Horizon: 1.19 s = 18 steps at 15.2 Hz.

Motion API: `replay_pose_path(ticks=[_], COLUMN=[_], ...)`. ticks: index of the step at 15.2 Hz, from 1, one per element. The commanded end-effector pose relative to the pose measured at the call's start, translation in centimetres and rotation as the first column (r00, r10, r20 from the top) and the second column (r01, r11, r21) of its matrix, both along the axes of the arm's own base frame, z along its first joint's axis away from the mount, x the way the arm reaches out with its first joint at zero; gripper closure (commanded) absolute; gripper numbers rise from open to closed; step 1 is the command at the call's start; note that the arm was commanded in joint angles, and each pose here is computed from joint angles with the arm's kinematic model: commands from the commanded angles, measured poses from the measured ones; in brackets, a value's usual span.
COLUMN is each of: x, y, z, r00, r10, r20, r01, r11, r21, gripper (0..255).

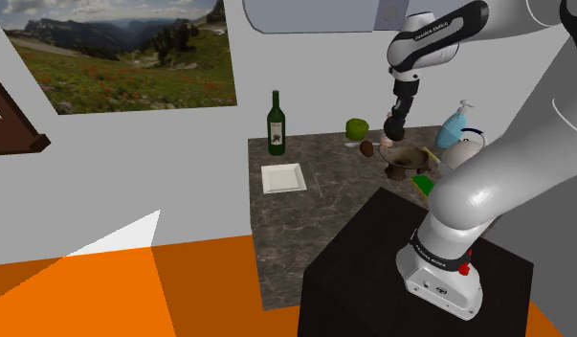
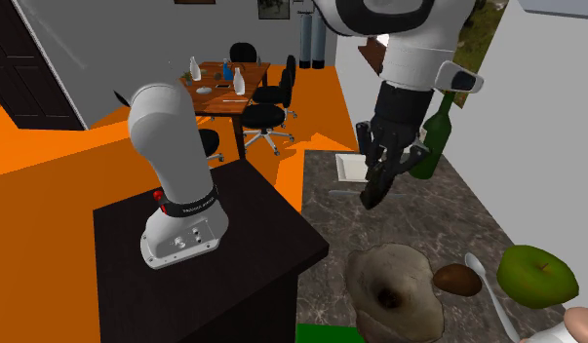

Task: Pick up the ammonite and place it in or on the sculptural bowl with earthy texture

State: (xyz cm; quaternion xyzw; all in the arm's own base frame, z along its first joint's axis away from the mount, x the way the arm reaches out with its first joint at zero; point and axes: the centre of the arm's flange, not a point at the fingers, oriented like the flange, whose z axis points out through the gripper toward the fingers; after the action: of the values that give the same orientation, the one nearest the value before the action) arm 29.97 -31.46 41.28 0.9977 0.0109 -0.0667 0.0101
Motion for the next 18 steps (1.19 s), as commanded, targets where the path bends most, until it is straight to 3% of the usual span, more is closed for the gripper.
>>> replay_pose_path(ticks=[1, 8, 18], x=[-1.0, -4.2, -4.2], y=[-2.3, -10.6, -10.6], z=[0.2, 0.7, -4.6], r00=[1.000, 1.000, 1.000], r10=[0.002, 0.002, 0.002], r20=[-0.001, -0.001, -0.001], r01=[-0.002, -0.002, -0.002], r11=[1.000, 1.000, 1.000], r21=[0.000, 0.000, 0.000], gripper=[255, 255, 255])
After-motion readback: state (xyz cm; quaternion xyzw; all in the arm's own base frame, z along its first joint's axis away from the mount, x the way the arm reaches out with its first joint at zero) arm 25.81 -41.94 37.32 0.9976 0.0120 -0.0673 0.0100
